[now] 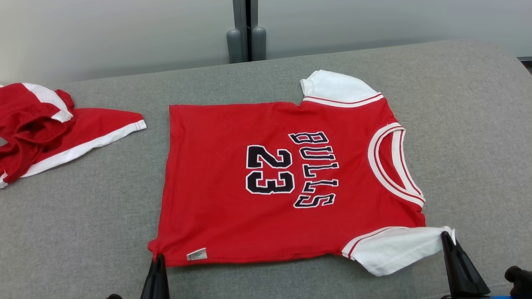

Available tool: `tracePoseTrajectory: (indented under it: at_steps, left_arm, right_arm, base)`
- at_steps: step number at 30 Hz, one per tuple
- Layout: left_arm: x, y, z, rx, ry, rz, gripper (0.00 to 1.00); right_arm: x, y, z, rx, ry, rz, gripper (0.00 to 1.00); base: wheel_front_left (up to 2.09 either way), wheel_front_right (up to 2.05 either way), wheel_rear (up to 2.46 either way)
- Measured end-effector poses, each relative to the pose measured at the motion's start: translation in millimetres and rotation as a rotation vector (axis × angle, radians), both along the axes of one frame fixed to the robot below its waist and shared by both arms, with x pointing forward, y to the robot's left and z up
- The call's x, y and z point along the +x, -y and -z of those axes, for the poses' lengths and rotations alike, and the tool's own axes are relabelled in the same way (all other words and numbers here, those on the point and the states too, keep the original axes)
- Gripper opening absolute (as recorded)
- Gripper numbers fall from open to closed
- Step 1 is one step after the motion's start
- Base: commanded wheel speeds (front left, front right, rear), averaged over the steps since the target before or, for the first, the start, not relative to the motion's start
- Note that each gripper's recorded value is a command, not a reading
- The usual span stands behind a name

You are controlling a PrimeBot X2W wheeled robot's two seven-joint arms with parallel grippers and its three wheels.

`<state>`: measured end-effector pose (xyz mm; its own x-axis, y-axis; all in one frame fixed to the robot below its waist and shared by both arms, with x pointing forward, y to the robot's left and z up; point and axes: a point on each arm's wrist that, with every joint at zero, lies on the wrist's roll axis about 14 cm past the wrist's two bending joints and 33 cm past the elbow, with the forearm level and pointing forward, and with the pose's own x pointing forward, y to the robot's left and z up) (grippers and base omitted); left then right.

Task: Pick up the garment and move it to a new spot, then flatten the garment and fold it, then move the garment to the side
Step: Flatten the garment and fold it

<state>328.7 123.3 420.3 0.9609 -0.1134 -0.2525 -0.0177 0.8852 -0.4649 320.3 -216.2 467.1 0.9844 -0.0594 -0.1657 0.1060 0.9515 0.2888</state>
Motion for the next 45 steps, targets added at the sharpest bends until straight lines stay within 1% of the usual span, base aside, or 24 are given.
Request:
tracePoseTrajectory:
  at_steps: [2,5,11,13,20,25,31,32,34,35,41,45]
  left_arm:
    - [3,4,1,-0.003,0.0,0.014,0.0]
    - [19,13,-6,-0.016,0.03,0.046,0.0]
    - [70,32,-26,-0.054,0.105,0.096,0.0]
    - [86,35,-27,-0.059,0.106,0.102,0.0]
    - [126,29,-5,-0.017,0.038,0.046,0.0]
    - [142,26,8,0.007,0.007,0.025,0.0]
    - [149,25,20,0.034,-0.025,0.023,0.0]
    - [150,24,21,0.037,-0.025,0.022,0.0]
    - [150,23,21,0.04,-0.022,0.017,0.8]
    - [149,22,20,0.04,-0.018,0.018,1.0]
    - [142,23,13,0.051,0.005,0.029,1.0]
    - [131,15,6,0.06,0.024,0.029,1.0]
  right_arm:
    - [4,1,-1,0.0,0.011,0.004,0.0]
    - [14,2,-6,0.006,0.041,0.01,0.0]
    - [50,7,-19,-0.01,0.103,0.018,0.0]
    - [64,8,-20,-0.008,0.108,0.018,0.0]
    - [109,8,-2,-0.01,0.068,0.011,0.0]
    - [134,7,13,-0.023,0.036,0.007,0.0]
    - [154,3,27,-0.031,-0.005,-0.004,0.0]
    - [156,4,31,-0.029,-0.019,-0.004,0.07]
    - [158,6,36,-0.022,-0.04,0.005,0.54]
    - [158,7,38,-0.024,-0.05,0.006,1.0]
    - [164,9,31,-0.046,-0.037,0.005,1.0]
    - [164,8,18,-0.08,-0.001,-0.013,1.0]
  base:
    - [0.0,0.0,0.0]
    - [0.0,0.0,0.0]
    - [0.0,0.0,0.0]
    - [0.0,0.0,0.0]
    - [0.0,0.0,0.0]
    - [0.0,0.0,0.0]
    - [0.0,0.0,0.0]
    - [0.0,0.0,0.0]
    - [0.0,0.0,0.0]
    - [0.0,0.0,0.0]
    - [0.0,0.0,0.0]
    - [0.0,0.0,0.0]
